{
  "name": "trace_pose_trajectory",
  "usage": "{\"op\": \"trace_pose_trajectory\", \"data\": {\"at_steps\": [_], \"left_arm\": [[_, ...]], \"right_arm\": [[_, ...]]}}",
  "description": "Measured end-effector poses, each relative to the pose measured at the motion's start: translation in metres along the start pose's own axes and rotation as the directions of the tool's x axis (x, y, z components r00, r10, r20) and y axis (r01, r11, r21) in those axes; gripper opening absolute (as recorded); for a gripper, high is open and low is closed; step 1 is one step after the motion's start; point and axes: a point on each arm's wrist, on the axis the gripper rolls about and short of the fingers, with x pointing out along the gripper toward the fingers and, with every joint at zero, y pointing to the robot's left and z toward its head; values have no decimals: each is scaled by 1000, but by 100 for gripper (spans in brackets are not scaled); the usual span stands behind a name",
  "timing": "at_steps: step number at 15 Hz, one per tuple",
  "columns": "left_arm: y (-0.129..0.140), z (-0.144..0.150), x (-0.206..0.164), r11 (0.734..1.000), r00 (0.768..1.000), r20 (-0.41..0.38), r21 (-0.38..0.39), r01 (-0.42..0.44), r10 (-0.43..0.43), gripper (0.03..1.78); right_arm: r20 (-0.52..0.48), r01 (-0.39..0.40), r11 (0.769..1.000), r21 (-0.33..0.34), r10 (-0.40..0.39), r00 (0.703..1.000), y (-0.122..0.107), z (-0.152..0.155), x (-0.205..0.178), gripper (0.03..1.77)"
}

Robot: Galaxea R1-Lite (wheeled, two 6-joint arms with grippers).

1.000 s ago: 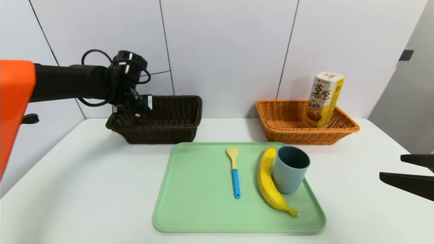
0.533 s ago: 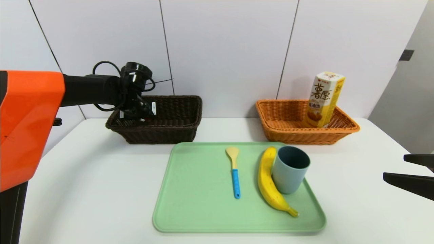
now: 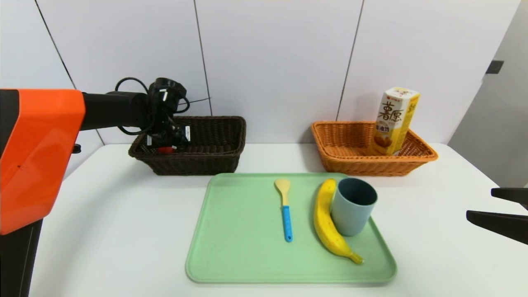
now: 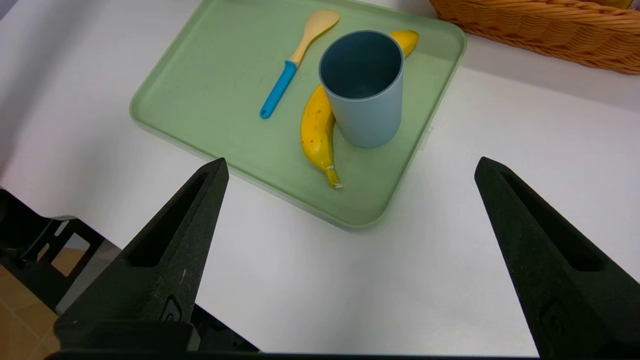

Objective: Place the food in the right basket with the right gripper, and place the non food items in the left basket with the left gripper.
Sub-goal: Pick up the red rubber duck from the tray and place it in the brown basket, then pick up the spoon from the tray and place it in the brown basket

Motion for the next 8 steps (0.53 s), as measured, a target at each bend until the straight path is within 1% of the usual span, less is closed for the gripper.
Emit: {"op": "trace_pose_trajectory", "data": {"at_steps": [2, 4, 6, 8], "left_arm": [[1, 3, -5, 1000, 1000, 13, -4, 4, -4, 133], [2, 10, -18, 1000, 999, 38, -9, 12, -12, 141], [1, 18, -38, 999, 996, 79, -13, 33, -32, 147], [-6, 25, -67, 997, 991, 118, -8, 70, -69, 153]], "right_arm": [[1, 0, 1000, 2, 0, 1000, 0, 0, 0, 170], [1, 0, 1000, 2, 0, 1000, 0, 0, 0, 170], [2, 3, 1000, 2, -3, 1000, 0, 0, 0, 170], [6, 4, 1000, 2, -4, 1000, 0, 1, -1, 170]]}}
